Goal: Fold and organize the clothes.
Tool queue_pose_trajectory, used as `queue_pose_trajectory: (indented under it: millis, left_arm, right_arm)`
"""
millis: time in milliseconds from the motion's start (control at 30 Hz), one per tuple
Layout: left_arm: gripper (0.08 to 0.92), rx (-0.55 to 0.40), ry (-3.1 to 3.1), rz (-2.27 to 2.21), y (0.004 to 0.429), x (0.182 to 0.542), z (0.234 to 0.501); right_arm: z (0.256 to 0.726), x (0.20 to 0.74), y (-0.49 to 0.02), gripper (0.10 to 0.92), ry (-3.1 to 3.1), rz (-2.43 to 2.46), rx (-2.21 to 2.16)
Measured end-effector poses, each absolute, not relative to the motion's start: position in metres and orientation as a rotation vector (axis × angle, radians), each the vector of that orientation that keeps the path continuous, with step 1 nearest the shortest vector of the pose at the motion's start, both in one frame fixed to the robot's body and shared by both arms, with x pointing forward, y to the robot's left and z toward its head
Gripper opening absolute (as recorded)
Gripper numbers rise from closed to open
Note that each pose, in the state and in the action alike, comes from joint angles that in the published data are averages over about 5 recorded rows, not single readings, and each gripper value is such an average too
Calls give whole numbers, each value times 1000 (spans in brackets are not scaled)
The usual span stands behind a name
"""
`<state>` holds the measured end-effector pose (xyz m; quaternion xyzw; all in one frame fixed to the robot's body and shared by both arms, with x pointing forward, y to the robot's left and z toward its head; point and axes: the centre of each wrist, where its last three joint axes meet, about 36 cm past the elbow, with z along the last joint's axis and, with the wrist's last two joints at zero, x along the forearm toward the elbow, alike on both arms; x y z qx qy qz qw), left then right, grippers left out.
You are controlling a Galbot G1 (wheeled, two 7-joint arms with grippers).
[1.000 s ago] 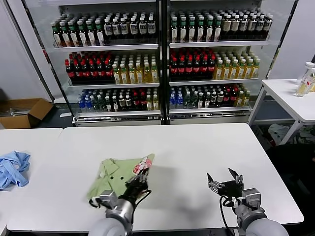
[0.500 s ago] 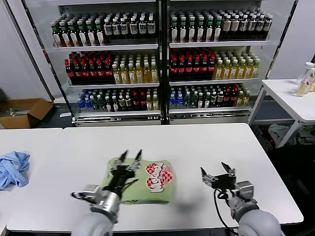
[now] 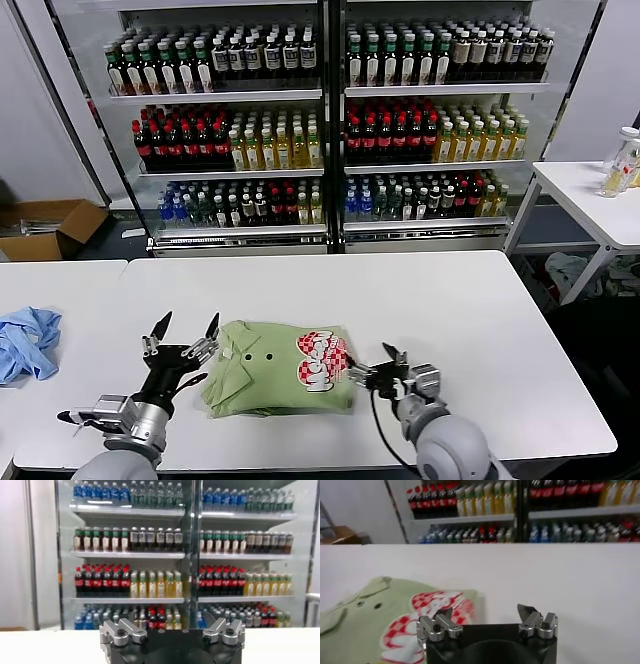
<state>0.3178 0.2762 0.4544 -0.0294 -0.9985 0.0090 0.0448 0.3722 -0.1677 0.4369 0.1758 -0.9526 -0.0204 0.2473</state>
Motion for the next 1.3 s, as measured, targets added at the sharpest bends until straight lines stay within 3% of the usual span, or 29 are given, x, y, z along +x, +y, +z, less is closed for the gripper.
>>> queue_pose_trajectory:
  millis: [200, 733, 967, 1300]
  left_arm:
    - [823, -48, -3051, -23, 289, 316, 452]
    - [823, -15, -3059, -67, 300, 320, 448]
    - [823, -35, -3093, -121, 302, 324, 444]
    - [823, -73, -3169, -193, 296, 332, 435]
  right_arm:
    - [420, 380, -153, 775, -2526, -119, 496]
    - [405, 388, -136, 317, -2459, -215, 531]
    - [431, 394, -150, 135, -2554, -169, 555]
    - [456, 402, -206, 106, -2676, 29, 476]
